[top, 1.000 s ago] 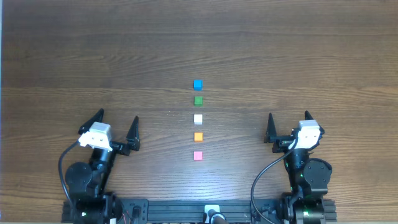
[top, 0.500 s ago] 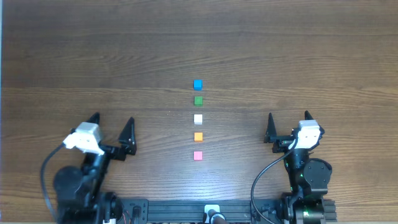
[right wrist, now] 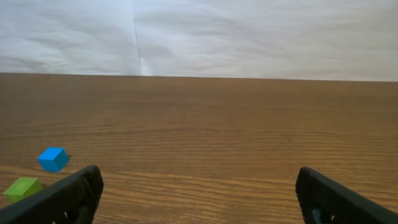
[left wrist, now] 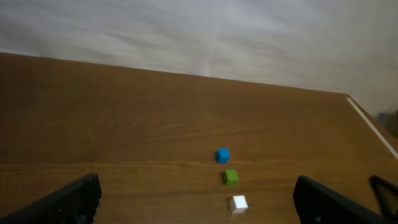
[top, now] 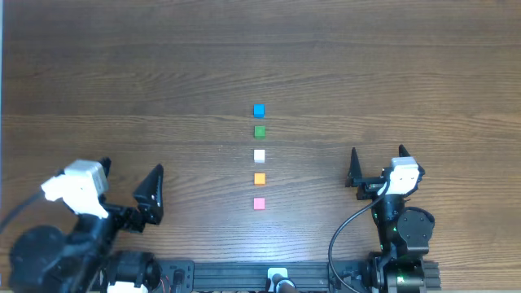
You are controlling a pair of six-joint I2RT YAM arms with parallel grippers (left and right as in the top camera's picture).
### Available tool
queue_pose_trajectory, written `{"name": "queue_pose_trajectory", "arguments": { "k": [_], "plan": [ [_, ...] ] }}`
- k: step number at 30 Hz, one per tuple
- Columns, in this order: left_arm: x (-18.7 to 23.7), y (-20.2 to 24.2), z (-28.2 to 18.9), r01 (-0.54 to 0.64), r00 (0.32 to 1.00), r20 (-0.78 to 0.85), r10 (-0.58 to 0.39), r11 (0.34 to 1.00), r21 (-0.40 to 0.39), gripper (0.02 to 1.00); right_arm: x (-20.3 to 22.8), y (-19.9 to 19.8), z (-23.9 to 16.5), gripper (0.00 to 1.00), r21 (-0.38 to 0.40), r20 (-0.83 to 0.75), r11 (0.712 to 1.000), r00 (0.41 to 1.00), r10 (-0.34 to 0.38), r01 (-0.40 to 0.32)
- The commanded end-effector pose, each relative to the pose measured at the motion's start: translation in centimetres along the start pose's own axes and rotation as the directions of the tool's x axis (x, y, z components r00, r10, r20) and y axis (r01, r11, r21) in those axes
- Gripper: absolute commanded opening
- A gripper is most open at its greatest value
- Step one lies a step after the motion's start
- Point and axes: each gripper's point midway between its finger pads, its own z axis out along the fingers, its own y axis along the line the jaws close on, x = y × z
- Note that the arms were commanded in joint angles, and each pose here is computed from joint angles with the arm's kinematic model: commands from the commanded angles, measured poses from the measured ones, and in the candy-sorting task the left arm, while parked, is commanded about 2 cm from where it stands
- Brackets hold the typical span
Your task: Stack Cubes
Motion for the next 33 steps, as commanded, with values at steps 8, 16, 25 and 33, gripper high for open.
{"name": "queue_pose_trajectory", "arguments": {
  "k": [8, 16, 25, 33],
  "plan": [
    [-2.3, -3.0, 4.6, -0.045, 0.947, -0.317, 0.048, 0.999, 0.016, 1.0, 0.1, 0.2, 0.0, 0.993, -0.011, 0.001, 1.0, 1.0, -0.001, 0.001],
    [3.8, -5.7, 7.4, -0.066, 0.781, -0.625, 0.007, 0.995, -0.071, 1.0, 0.1, 0.2, 0.0, 0.991, -0.011, 0.001, 1.0, 1.0, -0.001, 0.001],
    [11.1, -12.1, 6.8, 0.002, 0.572, -0.818, -0.06, 0.997, -0.072, 1.0, 0.1, 0.2, 0.0, 0.991, -0.011, 0.001, 1.0, 1.0, -0.001, 0.001],
    [17.7, -16.1, 4.5, -0.098, 0.344, -0.937, 0.066, 0.995, 0.034, 1.0, 0.1, 0.2, 0.0, 0.991, -0.011, 0.001, 1.0, 1.0, -0.001, 0.001]
  ]
}}
